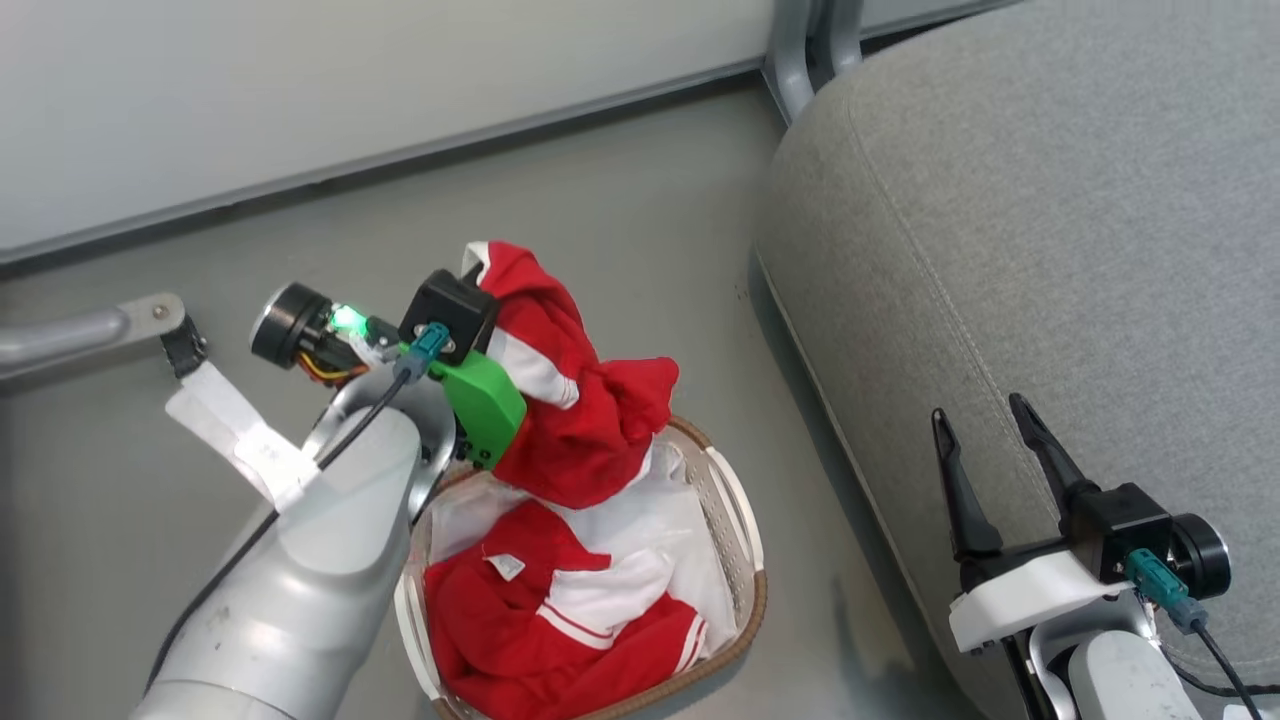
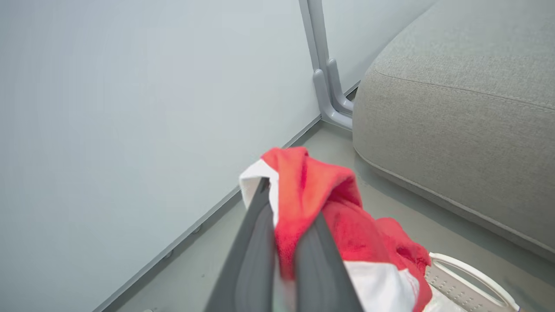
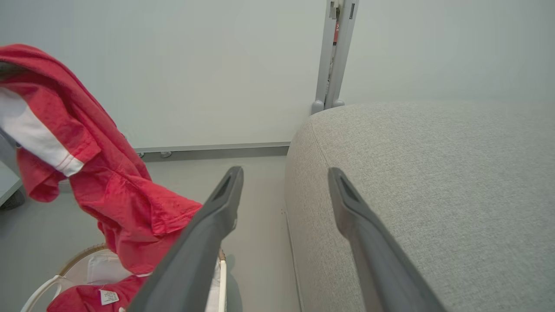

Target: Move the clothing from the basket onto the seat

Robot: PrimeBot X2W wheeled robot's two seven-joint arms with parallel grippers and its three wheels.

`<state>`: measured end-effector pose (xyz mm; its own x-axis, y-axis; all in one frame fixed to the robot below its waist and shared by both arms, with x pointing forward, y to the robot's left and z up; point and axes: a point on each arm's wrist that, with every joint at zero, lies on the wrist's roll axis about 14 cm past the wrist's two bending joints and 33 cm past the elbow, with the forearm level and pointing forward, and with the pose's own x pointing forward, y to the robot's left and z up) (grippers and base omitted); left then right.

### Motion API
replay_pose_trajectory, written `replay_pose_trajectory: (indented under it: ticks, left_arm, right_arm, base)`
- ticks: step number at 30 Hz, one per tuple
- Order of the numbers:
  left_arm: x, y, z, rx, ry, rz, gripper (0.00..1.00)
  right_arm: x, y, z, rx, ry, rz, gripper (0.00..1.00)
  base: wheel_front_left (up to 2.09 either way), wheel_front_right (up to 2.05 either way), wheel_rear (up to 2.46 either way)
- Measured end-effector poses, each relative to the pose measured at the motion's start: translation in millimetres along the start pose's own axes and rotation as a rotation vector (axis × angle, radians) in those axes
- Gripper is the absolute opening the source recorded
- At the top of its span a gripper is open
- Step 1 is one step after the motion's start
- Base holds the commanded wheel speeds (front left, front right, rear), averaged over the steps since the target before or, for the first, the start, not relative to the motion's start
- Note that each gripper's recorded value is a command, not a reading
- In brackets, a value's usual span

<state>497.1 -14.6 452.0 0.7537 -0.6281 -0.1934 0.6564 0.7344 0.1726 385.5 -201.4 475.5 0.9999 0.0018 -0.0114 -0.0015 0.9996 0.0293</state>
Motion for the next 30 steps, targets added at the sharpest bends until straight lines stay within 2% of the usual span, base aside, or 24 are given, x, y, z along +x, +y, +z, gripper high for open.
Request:
replay_pose_trajectory:
  ticks: [7,14,22,30]
  left_arm:
    - [-15,27,107,0.192,-0.164,0.049,0.0]
    - [-37,37,206,0.287,-0.315,0.095,0.0]
    - [-50,33,248,0.299,-0.379,0.102,0.0]
    - [-59,15,272,0.306,-0.419,0.067,0.0]
  right_arm:
    - [-19,15,25,0.002,-0.072,0.04,1.0]
    - [-32,24,45,-0.01,-0.136,0.067,1.0]
    - [-34,38,60,-0.026,-0.181,0.11,1.0]
    - [-25,62,65,-0.106,-0.191,0.192,1.0]
  base:
    - [0.0,0.0,0.0]
    - [0.0,0.0,0.0]
    - [0.0,0.0,0.0]
    - [0.0,0.0,0.0]
